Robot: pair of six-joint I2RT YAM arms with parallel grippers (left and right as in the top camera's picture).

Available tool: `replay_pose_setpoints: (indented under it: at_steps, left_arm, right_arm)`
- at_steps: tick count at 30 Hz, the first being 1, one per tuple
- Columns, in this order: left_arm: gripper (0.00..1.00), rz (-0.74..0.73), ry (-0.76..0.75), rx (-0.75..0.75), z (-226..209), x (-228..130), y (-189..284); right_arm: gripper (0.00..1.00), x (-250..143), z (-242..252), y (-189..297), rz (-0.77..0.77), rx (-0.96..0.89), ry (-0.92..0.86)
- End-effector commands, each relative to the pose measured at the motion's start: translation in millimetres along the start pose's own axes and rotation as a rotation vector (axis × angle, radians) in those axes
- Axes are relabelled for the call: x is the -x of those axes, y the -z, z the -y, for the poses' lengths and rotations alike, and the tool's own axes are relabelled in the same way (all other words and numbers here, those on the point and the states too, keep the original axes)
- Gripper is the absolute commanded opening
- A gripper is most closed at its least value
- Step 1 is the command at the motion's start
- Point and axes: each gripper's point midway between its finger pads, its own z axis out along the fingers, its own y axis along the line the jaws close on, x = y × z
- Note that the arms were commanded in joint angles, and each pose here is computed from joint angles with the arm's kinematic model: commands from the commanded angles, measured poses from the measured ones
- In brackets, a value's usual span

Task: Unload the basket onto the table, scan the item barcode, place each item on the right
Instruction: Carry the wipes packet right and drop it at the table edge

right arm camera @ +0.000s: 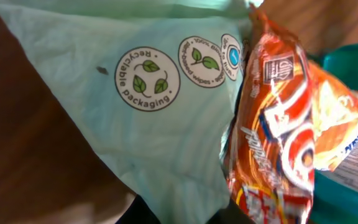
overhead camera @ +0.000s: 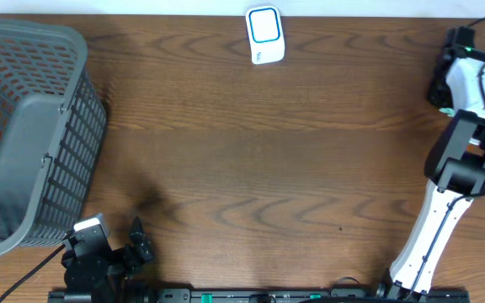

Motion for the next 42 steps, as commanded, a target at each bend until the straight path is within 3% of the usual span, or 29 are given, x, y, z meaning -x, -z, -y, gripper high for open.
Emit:
replay_pose_setpoints:
  at_steps: [1,3,4,5,6,7,13,18,25,35,42]
  left_arm:
    - [0.99,0.000,0.000,0.007,-1.3,-0.7,-0.4]
    - [0.99,0.001,0.000,0.007,-1.3,-0.6,-0.4]
    - [0.99,0.000,0.000,0.007,-1.3,-0.7,-0.4]
    - [0.99,0.000,0.000,0.007,-1.3,-0.7,-0.4]
    - [0.99,0.000,0.000,0.007,-1.3,-0.7,-0.4]
    - [0.99,0.000,0.000,0.007,-1.3,-0.7,-0.4]
    - [0.99,0.000,0.000,0.007,-1.3,-0.7,-0.4]
    - [0.99,0.000,0.000,0.007,-1.3,-0.7,-0.4]
    - [0.99,0.000,0.000,0.007,-1.3,-0.7,-0.4]
    - [0.99,0.000,0.000,0.007,-1.3,-0.7,-0.4]
    - [0.99,0.001,0.000,0.007,-1.3,-0.6,-0.4]
  right_arm:
    - [0.11,0.5,25.4,-12.2,-0.021,-0.001,-0.051]
    - [0.14,2.3,37.1,-14.7,-0.023,-0.006,-0.073]
    - [0.24,4.3,41.0,-14.2,-0.022,0.002,-0.084]
    - [0.50,6.3,41.9,-12.4,-0.020,0.018,-0.090]
    - [0.95,9.5,40.7,-9.4,-0.014,0.044,-0.095]
    - [0.99,12.6,39.2,-4.9,-0.008,0.066,-0.098]
    - [0.99,43.2,10.1,58.8,0.063,0.386,-0.119]
    - [0.99,67.5,2.0,163.0,0.196,0.710,-0.134]
    - [0.99,71.4,52.0,272.8,0.399,0.738,-0.163]
    - [0.99,38.6,92.6,486.2,0.871,0.861,-0.103]
    - [0.99,-24.7,118.4,647.1,1.295,1.006,-0.026]
